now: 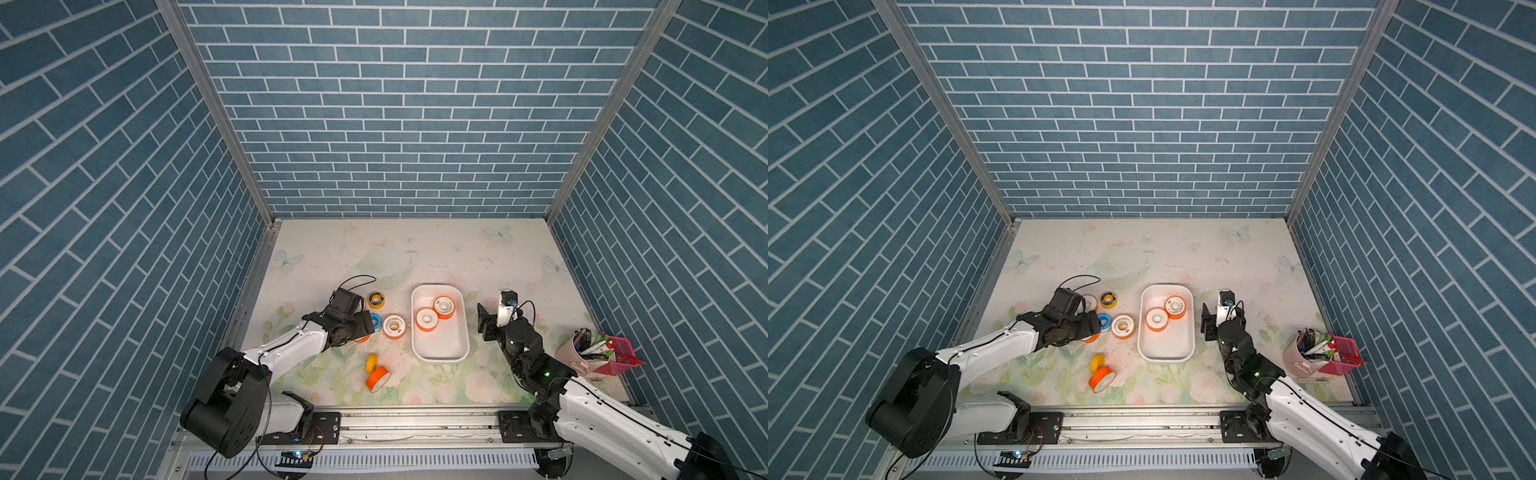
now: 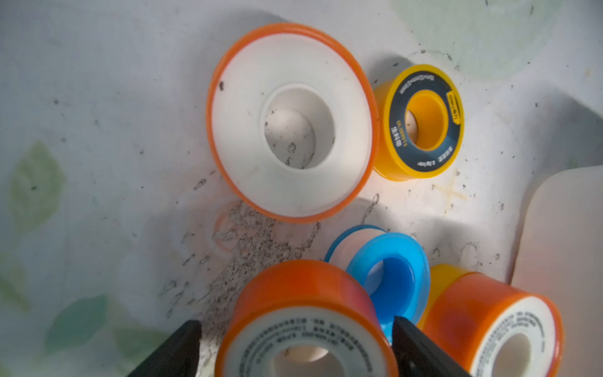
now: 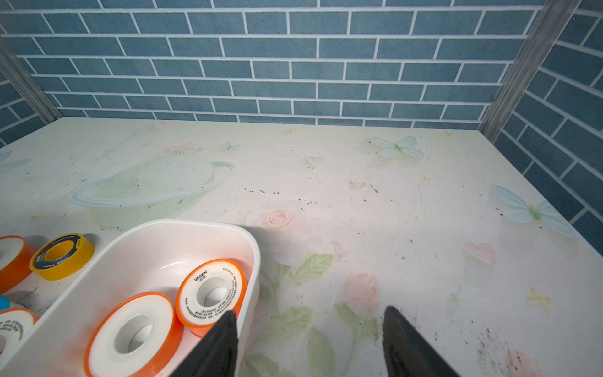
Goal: Put the sealing tape into the storage box
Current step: Pick up the sealing tape at the center of the board, then place the sealing tape in the storage box.
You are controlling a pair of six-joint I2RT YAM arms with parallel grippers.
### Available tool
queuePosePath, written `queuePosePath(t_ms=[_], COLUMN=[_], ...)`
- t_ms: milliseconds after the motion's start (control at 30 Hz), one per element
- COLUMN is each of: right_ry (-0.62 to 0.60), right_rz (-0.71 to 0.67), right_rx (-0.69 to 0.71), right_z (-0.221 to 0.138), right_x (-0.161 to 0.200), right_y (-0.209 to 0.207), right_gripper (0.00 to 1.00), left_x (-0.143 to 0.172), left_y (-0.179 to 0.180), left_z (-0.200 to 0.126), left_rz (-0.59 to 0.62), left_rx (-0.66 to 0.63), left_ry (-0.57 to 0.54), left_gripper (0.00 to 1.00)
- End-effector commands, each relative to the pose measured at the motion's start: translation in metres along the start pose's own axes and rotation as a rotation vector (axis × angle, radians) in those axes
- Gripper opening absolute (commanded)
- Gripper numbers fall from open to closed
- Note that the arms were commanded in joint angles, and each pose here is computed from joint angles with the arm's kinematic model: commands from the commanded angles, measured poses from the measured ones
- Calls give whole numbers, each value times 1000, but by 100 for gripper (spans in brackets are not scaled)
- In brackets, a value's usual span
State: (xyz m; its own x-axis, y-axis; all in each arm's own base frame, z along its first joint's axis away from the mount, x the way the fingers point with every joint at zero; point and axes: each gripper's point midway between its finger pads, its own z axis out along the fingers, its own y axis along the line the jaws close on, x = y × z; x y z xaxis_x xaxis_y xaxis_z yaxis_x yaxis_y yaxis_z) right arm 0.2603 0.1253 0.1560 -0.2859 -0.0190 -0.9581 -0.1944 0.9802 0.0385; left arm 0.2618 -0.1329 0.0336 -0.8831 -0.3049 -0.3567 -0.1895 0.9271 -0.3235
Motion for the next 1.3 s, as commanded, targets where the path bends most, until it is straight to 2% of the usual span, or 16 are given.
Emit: queuePosePath(t_ms=[0,533,733,867,1033,1167,1267], right_ry=[-14,-16,-15,-14,-9,-18,-21], right_rz=[33,36,37,39,47,60,62], right_rx=[21,22,23,27,46,59,60], right_z=[1,1,1,1,0,-2,-3], right_x=[-3,-3,-2,-2,0,-1,-1], right_y=[-3,-4,-4,-5,-8,-13,-14], right_gripper=[70,70,70,70,70,70,70], left_x=[4,-3,-15,-22,-15,6,25], left_y=[-1,0,-15,-61,-150,-210,-234], left_z=[4,-11,-35,-54,-70,-60,-43], left_rz=[4,5,24,137,291,413,488], left_rx=[13,-4,32,59,139,157,118], left_ry=[12,-22,-62,-77,-98,-69,-36], left_gripper=[89,71,71,72,72,70,69])
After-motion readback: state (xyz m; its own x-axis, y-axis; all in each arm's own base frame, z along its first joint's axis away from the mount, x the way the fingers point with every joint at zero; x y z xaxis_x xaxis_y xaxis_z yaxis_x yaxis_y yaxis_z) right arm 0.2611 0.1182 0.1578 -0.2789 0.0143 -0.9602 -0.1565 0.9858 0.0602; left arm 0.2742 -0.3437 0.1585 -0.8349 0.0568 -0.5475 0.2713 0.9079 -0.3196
